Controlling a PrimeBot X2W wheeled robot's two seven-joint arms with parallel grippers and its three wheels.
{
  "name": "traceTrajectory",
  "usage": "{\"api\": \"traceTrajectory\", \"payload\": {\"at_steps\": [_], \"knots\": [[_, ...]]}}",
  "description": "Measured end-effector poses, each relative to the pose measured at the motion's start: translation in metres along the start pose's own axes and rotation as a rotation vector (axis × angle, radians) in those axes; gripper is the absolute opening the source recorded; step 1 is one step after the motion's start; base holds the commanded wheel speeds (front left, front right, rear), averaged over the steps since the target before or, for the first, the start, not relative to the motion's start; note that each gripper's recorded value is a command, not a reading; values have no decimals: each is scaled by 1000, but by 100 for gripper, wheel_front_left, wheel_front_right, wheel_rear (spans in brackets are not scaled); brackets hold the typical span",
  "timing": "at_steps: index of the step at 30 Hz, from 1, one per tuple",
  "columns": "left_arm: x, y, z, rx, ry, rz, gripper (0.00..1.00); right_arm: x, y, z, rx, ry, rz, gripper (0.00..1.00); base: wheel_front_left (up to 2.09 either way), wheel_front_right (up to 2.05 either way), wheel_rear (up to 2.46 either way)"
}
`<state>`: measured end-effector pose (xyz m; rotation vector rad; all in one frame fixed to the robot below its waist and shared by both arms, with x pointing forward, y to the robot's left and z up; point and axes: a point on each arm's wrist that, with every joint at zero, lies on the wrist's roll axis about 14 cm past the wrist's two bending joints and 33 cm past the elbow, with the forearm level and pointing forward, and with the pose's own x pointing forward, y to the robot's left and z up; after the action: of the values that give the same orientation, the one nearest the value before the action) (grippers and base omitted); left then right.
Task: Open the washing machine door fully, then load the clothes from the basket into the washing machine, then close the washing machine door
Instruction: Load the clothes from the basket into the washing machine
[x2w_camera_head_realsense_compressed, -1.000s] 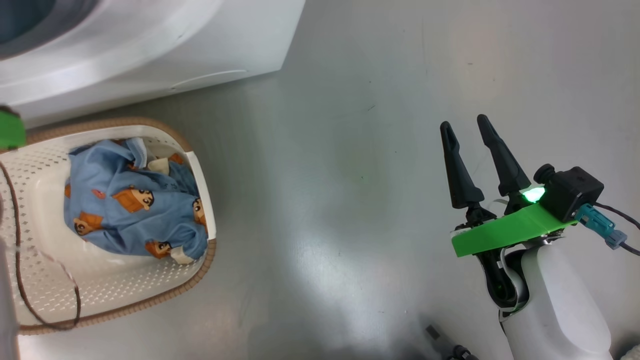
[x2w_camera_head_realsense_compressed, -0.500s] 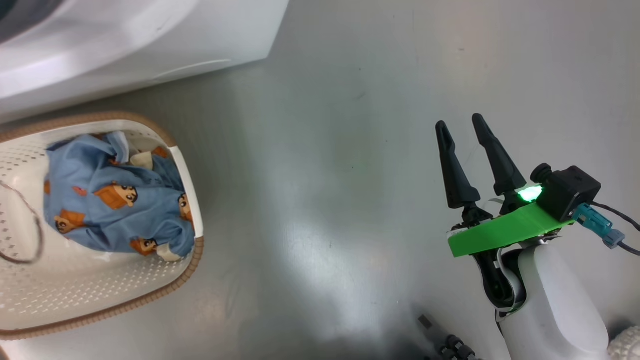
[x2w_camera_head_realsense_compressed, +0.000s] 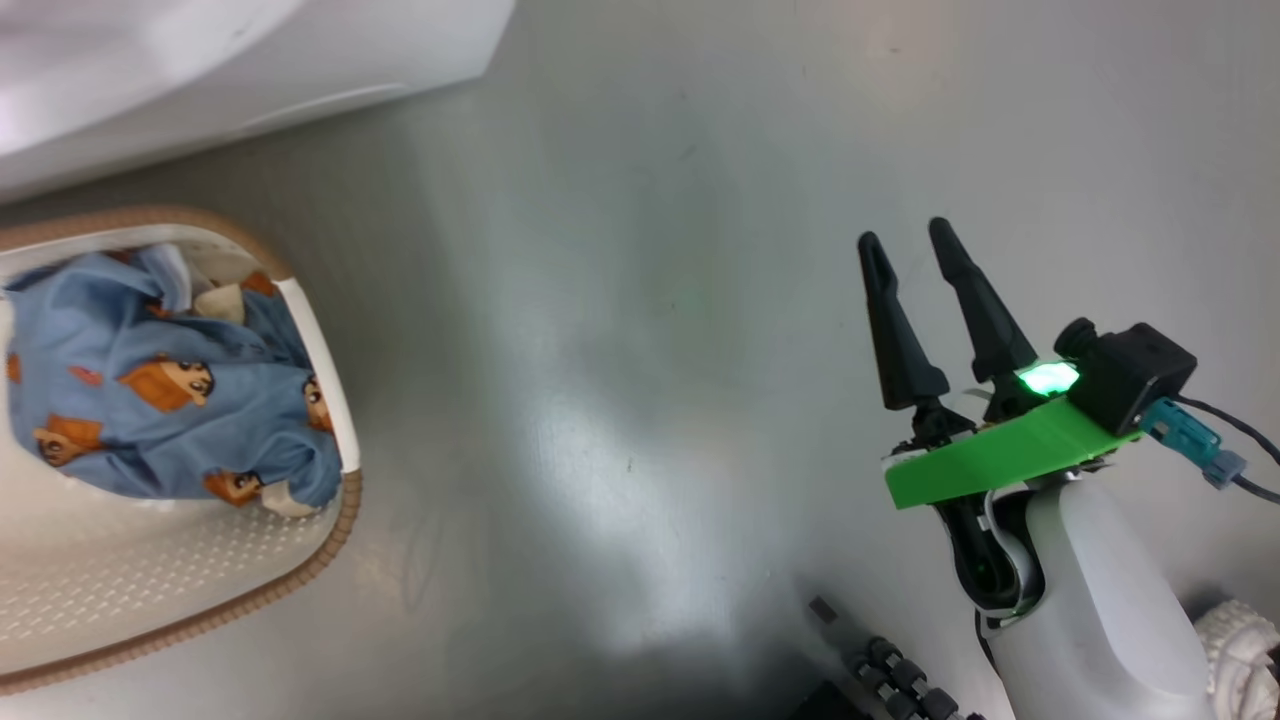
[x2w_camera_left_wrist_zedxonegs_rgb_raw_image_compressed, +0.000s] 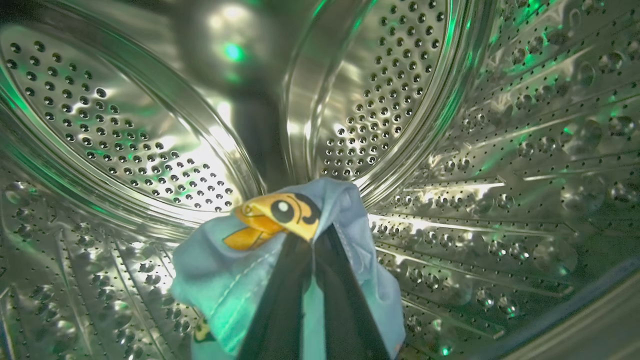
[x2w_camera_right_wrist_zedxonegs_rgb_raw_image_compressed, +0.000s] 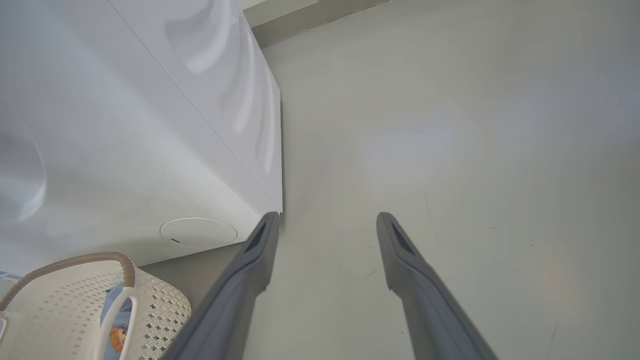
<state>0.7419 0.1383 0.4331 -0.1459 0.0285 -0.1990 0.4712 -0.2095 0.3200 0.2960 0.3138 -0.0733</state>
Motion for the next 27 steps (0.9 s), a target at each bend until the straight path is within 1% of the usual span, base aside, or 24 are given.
{"api": "traceTrajectory", "payload": {"at_steps": [4, 12, 16, 19, 27], "knots": [[16, 8, 9, -29, -31, 10, 0, 3, -1, -4, 2, 8, 0, 100, 0, 0, 0], [38, 24, 3, -5, -15, 24, 0, 3, -7, -21, 2, 49, -13, 100, 0, 0, 0], [45, 26, -11, 7, 16, 21, 0, 3, -10, -27, 18, 63, -23, 100, 0, 0, 0], [50, 27, -30, 13, 70, 14, 0, 2, -14, -33, 14, 78, -30, 100, 0, 0, 0], [52, 30, -50, -18, 179, 20, 0, 1, -15, -37, 19, 88, -36, 100, 0, 0, 0]]}}
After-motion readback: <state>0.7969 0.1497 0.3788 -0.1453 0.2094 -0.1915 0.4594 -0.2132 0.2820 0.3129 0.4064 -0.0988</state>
